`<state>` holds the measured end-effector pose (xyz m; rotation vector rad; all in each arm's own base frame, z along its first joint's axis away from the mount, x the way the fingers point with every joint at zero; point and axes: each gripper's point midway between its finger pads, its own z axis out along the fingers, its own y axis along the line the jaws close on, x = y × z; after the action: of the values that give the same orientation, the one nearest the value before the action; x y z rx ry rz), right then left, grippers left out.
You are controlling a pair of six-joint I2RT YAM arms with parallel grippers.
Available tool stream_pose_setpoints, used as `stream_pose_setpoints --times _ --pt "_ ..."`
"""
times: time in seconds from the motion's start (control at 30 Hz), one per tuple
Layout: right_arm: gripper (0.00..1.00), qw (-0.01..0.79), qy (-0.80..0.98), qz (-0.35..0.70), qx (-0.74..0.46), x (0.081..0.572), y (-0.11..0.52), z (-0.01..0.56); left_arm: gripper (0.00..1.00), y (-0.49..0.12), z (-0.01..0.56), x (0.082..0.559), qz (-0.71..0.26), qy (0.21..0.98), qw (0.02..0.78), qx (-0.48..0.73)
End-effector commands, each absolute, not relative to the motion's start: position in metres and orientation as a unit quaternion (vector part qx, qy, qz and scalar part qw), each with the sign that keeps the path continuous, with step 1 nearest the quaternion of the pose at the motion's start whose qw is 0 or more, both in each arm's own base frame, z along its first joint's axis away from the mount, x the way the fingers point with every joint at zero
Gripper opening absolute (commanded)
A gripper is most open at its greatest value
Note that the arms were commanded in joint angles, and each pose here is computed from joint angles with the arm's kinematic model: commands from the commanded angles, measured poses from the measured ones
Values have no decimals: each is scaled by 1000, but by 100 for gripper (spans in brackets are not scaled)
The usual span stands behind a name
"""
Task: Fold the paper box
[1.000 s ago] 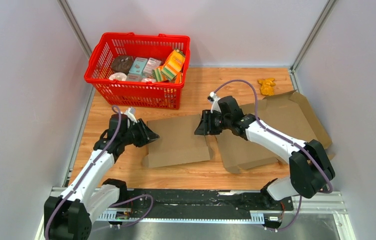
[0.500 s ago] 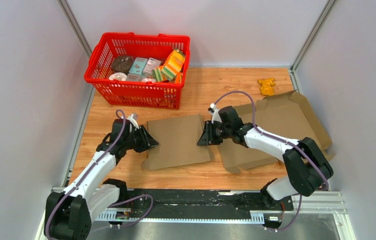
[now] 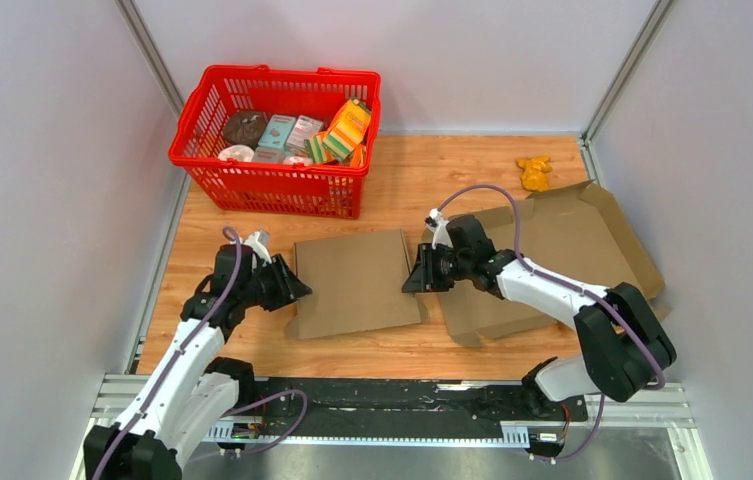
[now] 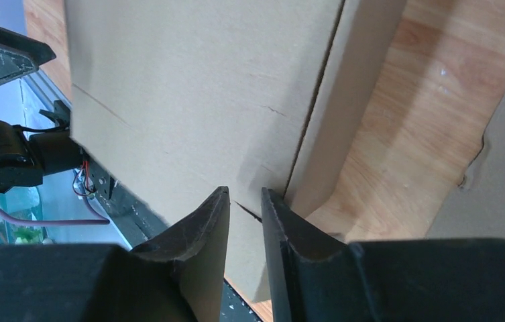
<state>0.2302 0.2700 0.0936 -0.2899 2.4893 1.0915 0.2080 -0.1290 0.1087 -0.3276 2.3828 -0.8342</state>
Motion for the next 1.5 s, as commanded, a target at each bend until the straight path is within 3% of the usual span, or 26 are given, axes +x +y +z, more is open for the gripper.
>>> stream_pose_setpoints --times 0.0,0.13,0.2,0.27,0.37,0.67,1.07,1.13,1.3,1.47 --pt "32 208 898 372 -109 231 264 81 45 -113 99 201 -270 903 309 -125" --pt "40 229 891 374 -120 235 257 102 57 -90 105 195 -219 904 338 -141" --pt "51 245 885 378 -122 238 251 115 62 -84 110 196 -207 899 358 -147" --pt "60 258 879 380 -128 239 247 121 64 -84 110 198 -210 895 366 -148" --pt "67 255 881 378 -131 241 242 113 65 -92 105 205 -229 892 358 -152" --pt "72 270 885 355 -133 250 236 99 65 -121 90 213 -302 885 323 -144" --pt "72 207 848 476 -110 234 285 106 65 -145 66 197 -356 880 280 -144" --pt "73 204 847 481 -98 234 286 109 66 -145 74 197 -352 882 281 -136" --pt "81 210 907 355 -83 226 241 90 73 -82 73 167 -175 926 269 -197" --pt "83 208 901 363 -112 206 234 91 77 -91 100 156 -223 906 277 -228"
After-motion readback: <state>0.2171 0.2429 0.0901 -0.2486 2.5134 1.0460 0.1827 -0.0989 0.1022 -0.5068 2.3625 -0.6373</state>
